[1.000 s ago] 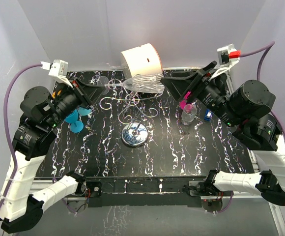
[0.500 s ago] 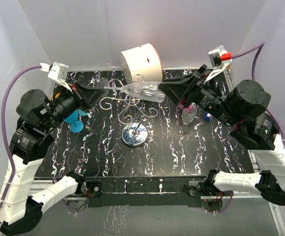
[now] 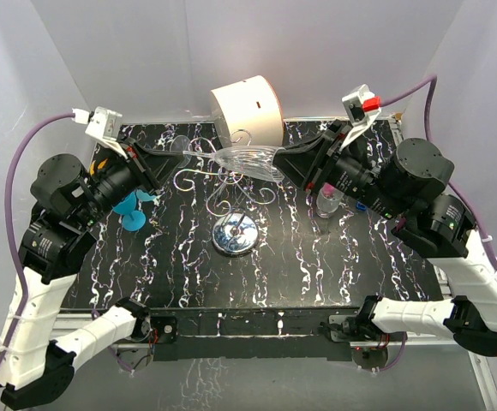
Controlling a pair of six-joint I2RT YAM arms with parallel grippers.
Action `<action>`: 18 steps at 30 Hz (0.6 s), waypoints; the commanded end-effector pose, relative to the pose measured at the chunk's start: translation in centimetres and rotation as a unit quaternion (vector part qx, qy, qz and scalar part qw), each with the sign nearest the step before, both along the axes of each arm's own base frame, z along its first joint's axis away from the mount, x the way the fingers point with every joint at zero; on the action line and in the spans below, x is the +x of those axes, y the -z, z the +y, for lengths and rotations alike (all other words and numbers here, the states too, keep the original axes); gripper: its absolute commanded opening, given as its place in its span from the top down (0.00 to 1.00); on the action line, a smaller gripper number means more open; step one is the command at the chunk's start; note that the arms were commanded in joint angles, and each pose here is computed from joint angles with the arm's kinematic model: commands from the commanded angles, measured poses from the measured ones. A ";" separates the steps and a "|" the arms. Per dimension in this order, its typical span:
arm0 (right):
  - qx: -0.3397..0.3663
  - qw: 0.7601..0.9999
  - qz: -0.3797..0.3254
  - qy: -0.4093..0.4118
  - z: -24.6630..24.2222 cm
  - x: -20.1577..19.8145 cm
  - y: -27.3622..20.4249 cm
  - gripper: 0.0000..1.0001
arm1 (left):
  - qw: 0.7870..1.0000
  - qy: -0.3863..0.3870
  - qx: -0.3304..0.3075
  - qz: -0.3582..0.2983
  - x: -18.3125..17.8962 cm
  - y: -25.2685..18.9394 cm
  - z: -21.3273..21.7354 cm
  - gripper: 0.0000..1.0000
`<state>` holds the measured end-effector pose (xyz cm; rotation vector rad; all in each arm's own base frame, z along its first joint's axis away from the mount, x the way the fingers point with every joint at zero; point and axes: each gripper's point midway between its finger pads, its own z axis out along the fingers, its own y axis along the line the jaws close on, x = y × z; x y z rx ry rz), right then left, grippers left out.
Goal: Take the wine glass off the wine glass rack
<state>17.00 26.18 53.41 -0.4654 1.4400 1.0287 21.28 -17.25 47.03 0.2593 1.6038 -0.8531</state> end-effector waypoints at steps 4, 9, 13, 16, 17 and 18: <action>0.008 1.000 -0.028 -0.008 -0.4 -0.5 -1.0 0.99 | 1.000 0.005 0.008 -0.024 -0.5 -1.1 0.2 1.00; 0.008 0.999 -0.031 0.006 -0.9 -0.3 -1.0 1.00 | 1.000 -0.008 0.006 -0.026 -0.4 -1.4 0.7 0.90; 0.021 0.999 -0.039 0.027 -2.0 -0.1 -1.3 1.00 | 0.999 -0.019 -0.005 -0.027 -0.5 -2.2 1.0 0.34; 0.026 0.997 -0.045 0.061 -3.3 0.5 -1.5 1.00 | 0.999 -0.028 -0.013 -0.030 -0.6 -2.9 1.4 0.17; 0.030 0.995 -0.046 0.077 -3.9 0.8 -1.5 1.00 | 0.999 -0.033 -0.014 -0.032 -0.7 -3.2 1.6 0.14; 0.037 0.993 -0.048 0.098 -4.7 1.1 -1.7 1.00 | 0.999 -0.036 -0.016 -0.034 -0.8 -3.4 1.8 0.13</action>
